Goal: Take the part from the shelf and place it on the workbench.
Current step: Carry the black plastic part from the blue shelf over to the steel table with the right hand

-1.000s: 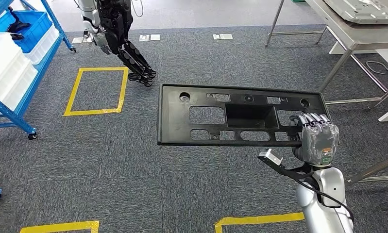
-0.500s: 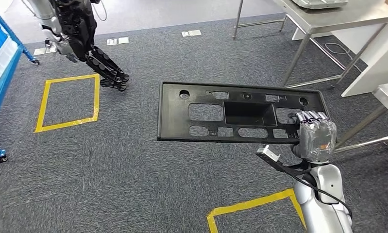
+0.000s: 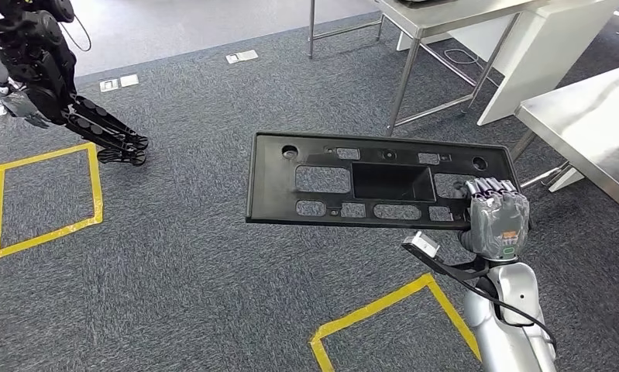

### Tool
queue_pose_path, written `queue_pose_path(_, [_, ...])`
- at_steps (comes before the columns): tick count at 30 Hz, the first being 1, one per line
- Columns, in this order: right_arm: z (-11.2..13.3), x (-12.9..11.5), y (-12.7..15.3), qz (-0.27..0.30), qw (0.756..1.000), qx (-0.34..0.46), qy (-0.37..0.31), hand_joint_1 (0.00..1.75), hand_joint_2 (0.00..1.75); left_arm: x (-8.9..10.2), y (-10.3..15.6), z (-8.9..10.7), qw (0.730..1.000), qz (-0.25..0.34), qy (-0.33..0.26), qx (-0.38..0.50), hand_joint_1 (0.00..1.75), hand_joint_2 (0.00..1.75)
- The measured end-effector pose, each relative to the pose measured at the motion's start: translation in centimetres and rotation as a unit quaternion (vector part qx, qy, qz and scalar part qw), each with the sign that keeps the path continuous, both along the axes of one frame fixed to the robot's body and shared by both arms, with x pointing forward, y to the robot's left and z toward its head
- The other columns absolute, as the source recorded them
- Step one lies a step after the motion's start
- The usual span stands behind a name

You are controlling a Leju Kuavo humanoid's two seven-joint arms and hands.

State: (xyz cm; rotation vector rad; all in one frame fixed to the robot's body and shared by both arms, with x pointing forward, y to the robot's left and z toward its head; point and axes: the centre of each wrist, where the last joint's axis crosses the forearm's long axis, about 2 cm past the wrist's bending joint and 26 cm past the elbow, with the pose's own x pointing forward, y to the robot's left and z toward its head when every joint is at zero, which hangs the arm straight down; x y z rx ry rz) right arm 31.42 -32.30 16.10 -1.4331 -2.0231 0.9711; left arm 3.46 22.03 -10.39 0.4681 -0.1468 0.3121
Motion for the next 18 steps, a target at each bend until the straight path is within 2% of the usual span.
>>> queue_pose_path(18, [0.02,-0.23,0.35,-0.009,1.000,-0.002,-0.001,1.75,1.75,-0.09,0.17,-0.13,0.999,0.006,-0.031,-0.028,0.00,1.75])
